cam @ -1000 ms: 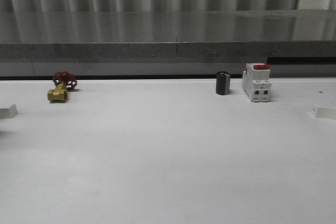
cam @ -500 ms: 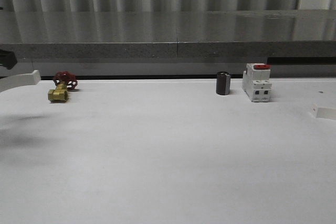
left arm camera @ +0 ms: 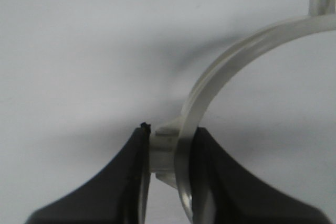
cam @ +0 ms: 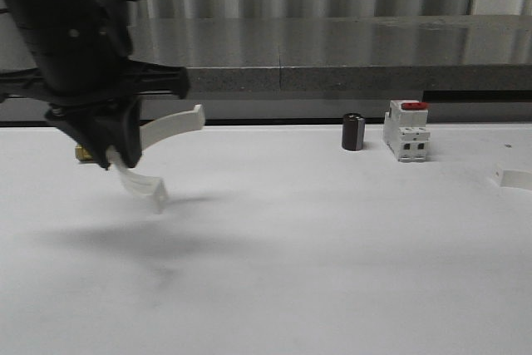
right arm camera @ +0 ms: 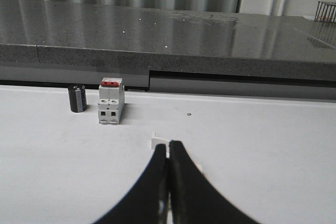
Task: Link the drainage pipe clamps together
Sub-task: 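Carry the half-ring toward the table center and lower it with the left gripper, then open the left gripper and raise it away from the half-ring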
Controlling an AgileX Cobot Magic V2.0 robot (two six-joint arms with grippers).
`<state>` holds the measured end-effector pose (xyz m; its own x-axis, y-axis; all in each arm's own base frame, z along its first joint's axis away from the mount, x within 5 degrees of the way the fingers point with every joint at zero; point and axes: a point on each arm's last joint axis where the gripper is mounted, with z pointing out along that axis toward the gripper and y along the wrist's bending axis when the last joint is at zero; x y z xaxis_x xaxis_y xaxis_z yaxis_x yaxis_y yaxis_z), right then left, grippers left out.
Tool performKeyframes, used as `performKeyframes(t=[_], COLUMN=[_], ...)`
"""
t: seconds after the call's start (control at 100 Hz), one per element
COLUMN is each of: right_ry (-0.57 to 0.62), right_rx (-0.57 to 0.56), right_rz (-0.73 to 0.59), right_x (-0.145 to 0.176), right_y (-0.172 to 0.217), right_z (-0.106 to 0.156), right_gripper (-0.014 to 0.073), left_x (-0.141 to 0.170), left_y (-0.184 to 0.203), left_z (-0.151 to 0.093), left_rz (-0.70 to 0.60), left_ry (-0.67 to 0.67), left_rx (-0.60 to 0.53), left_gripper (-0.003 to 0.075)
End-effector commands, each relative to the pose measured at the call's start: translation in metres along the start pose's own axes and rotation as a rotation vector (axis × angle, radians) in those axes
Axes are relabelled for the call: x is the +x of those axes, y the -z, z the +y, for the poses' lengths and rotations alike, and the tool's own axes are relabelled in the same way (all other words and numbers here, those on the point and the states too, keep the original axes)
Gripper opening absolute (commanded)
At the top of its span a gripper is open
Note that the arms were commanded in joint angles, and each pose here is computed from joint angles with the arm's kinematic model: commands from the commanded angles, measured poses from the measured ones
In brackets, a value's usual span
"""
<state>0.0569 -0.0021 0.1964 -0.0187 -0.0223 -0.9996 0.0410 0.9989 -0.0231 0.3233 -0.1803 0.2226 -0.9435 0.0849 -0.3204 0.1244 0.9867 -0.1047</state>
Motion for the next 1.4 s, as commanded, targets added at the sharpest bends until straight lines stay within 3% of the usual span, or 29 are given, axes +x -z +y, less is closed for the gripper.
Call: performKeyframes(t=[0.0,0.19,0.39,0.68,0.85,1.05,1.13,1.39], right_ry=[0.001,0.001,0.001,0.001,0.001,0.001,0.001,0.001], right_rx=[0.012,0.012,0.012,0.012,0.012,0.012,0.012,0.012], right_rz=[-0.123,-0.123,-0.123,-0.123,-0.123,-0.123,-0.123,-0.123], right_x=[-0.014,-0.014,-0.014,-0.014,-0.014,-0.014,-0.014,-0.014], right_y=[0.003,0.003,0.003,0.003,0.003,0.003,0.003,0.003], right_z=[-0.001,-0.001,-0.001,-0.001,-0.001,-0.001,-0.001,-0.001], right_gripper=[-0.0068,-0.0068,-0.0068,-0.0068,-0.0068,-0.0068,-0.0068,-0.0068], left_x=[-0.012,-0.02,-0.017,-0.011,-0.01,-0.01,-0.013,-0.028], left_y=[0.018,0.006,-0.009,-0.026,-0.029,-0.031,-0.028,0.018], left_z=[-0.02,-0.048,-0.074,-0.085,-0.085,-0.088,-0.089,-0.092], left_rz=[-0.078,-0.089,-0.047,-0.013,-0.003,-0.019,-0.028,-0.196], left_ry=[0.046,0.1,0.115,0.109,0.109,0.1,0.101,0.022], left_rx=[0.024,-0.044,0.008,0.019,0.013,0.027,0.034,0.122], left_gripper=[0.0038,0.0038,0.0038,0.0045,0.0174,0.0504,0.0531,0.0474])
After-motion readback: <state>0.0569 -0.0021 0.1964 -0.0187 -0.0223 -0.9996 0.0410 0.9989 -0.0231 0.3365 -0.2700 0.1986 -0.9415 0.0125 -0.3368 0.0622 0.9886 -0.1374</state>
